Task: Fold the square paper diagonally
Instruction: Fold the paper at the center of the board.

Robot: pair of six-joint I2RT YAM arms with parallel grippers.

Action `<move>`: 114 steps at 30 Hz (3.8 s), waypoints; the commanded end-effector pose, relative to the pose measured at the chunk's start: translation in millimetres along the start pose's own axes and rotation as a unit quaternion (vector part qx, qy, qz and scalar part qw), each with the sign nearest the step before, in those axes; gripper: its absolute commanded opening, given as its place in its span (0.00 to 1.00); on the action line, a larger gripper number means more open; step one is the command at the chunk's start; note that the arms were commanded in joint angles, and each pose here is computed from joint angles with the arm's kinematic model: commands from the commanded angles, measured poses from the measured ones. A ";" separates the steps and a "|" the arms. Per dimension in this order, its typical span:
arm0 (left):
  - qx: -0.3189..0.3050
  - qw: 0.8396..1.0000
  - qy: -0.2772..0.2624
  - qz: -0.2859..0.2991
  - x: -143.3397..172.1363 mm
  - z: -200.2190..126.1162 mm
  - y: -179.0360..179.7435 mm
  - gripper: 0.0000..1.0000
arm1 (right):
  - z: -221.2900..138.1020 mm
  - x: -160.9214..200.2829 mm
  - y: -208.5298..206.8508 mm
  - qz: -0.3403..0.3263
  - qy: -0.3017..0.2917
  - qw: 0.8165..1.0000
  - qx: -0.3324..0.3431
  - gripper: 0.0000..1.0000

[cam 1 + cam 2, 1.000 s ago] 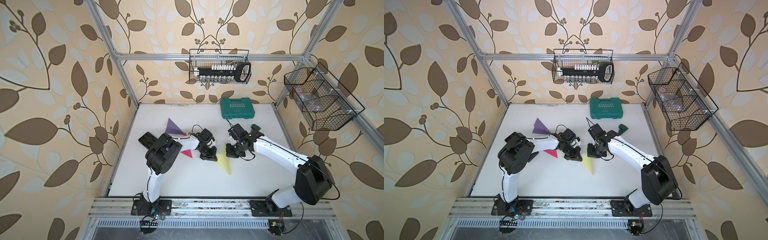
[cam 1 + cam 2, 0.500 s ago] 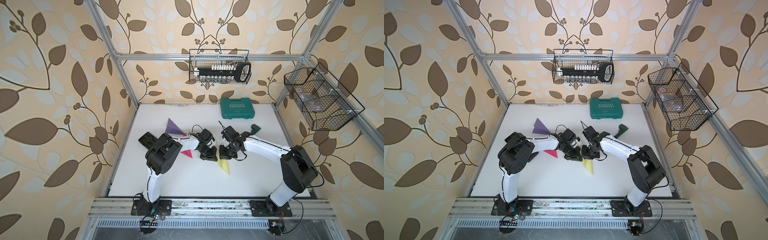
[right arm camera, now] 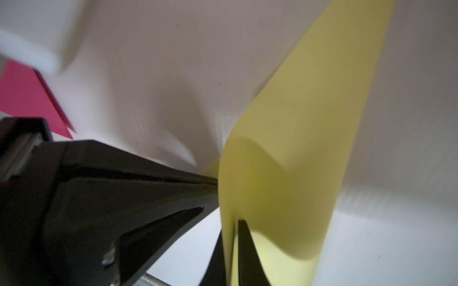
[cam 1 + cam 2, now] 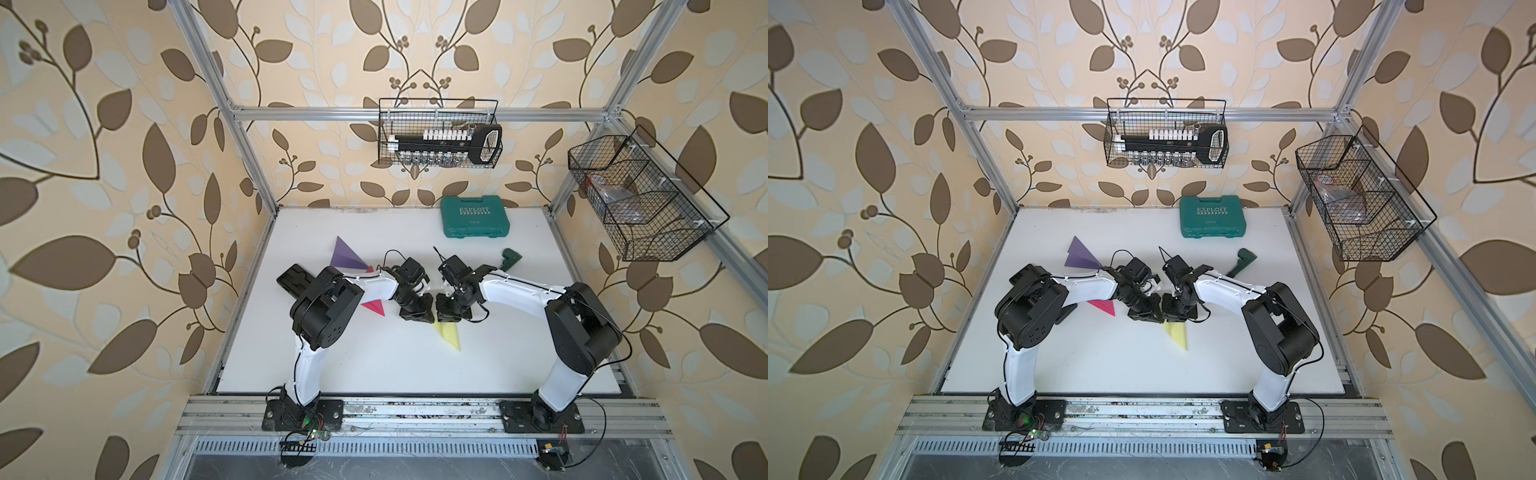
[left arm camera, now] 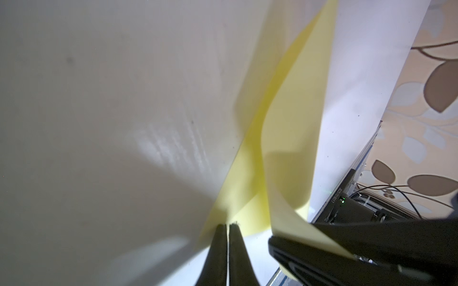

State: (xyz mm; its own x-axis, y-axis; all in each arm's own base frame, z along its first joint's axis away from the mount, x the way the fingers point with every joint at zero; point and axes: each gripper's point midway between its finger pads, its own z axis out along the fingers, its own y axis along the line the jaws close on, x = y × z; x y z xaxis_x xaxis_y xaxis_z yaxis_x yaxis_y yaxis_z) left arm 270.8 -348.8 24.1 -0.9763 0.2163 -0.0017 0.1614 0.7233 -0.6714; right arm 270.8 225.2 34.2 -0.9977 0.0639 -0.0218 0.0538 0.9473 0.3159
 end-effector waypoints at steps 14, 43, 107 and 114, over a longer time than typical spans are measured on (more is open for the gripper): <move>0.002 1.000 -0.010 0.017 3.2 -14.4 -9.4 0.08 | 7.0 -4.3 -6.5 0.005 0.002 0.999 0.036 0.16; 0.005 1.000 -0.009 0.020 4.7 -15.5 -11.4 0.08 | 40.5 12.8 -15.8 0.032 0.029 0.997 0.059 0.25; 0.047 0.967 -0.185 -0.166 49.1 -57.8 -44.9 0.00 | 45.2 19.0 -8.2 0.059 0.040 0.997 0.041 0.54; 0.043 0.958 -0.219 -0.182 45.3 -49.2 -42.6 0.00 | 43.2 18.6 -6.8 0.060 0.039 0.997 0.037 0.55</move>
State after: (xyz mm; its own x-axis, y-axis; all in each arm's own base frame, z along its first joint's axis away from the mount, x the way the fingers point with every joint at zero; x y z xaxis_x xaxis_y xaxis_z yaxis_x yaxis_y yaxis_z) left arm 211.1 -330.0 74.7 -0.9604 -0.2786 -0.0056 -0.1945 0.6846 -0.7025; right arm 277.9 249.3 20.2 -0.9887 0.1497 -0.0024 0.1403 0.9322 0.3336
